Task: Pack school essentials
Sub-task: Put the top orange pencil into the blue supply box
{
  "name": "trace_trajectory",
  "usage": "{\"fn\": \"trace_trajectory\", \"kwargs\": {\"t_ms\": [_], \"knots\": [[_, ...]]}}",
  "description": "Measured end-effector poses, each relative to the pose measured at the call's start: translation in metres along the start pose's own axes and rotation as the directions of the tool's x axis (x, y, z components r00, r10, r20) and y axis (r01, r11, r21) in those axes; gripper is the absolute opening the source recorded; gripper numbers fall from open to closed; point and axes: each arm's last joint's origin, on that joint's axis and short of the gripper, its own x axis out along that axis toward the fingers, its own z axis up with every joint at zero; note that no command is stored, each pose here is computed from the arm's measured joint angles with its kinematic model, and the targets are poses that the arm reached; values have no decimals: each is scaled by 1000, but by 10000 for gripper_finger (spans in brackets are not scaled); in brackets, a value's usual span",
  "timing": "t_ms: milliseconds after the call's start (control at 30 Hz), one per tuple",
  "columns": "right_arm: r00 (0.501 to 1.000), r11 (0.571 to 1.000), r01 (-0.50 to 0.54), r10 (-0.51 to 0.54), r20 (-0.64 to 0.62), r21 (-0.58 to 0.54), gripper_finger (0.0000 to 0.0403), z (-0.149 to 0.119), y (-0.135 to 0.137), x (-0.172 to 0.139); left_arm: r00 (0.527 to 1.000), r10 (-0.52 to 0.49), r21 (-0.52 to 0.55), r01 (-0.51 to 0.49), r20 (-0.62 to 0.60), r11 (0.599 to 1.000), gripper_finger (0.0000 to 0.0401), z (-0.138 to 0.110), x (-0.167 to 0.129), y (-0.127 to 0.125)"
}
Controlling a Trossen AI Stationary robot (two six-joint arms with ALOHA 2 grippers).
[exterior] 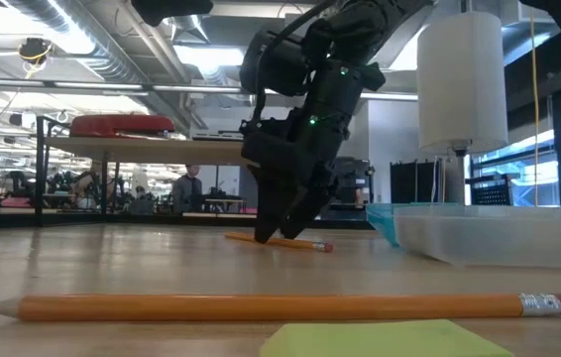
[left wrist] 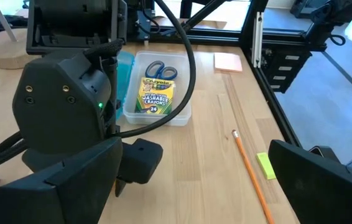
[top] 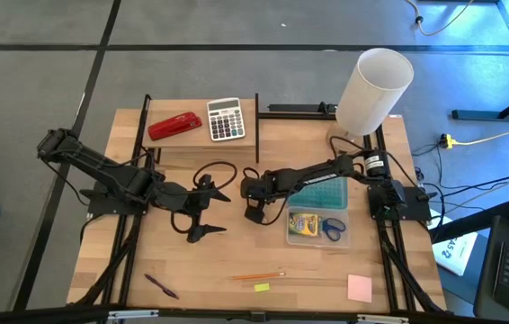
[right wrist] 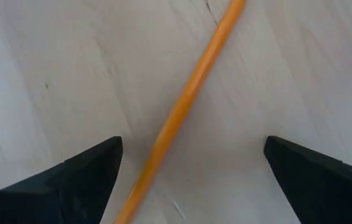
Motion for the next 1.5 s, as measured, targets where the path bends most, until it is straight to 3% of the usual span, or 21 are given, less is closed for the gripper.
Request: {"fn": "trace_trajectory", "kwargs": {"t_ms": [500,633,867,1500], "knots": [[1000,1000,19,-18,-12,9,397,-2,-1,0,1000,-1,1,1,0,1000,399,0,0,0],[1000,1000,18,-18,-13,5,397,-2,-1,0,1000,16,80,-16,4,997,399,0,0,1],[1000,1000,16,-16,-13,0,396,-2,-1,0,1000,23,102,-24,5,995,399,1,0,2],[1000,1000,26,-26,-4,-17,331,-2,-1,3,1000,23,99,-24,5,995,399,1,0,2]]}}
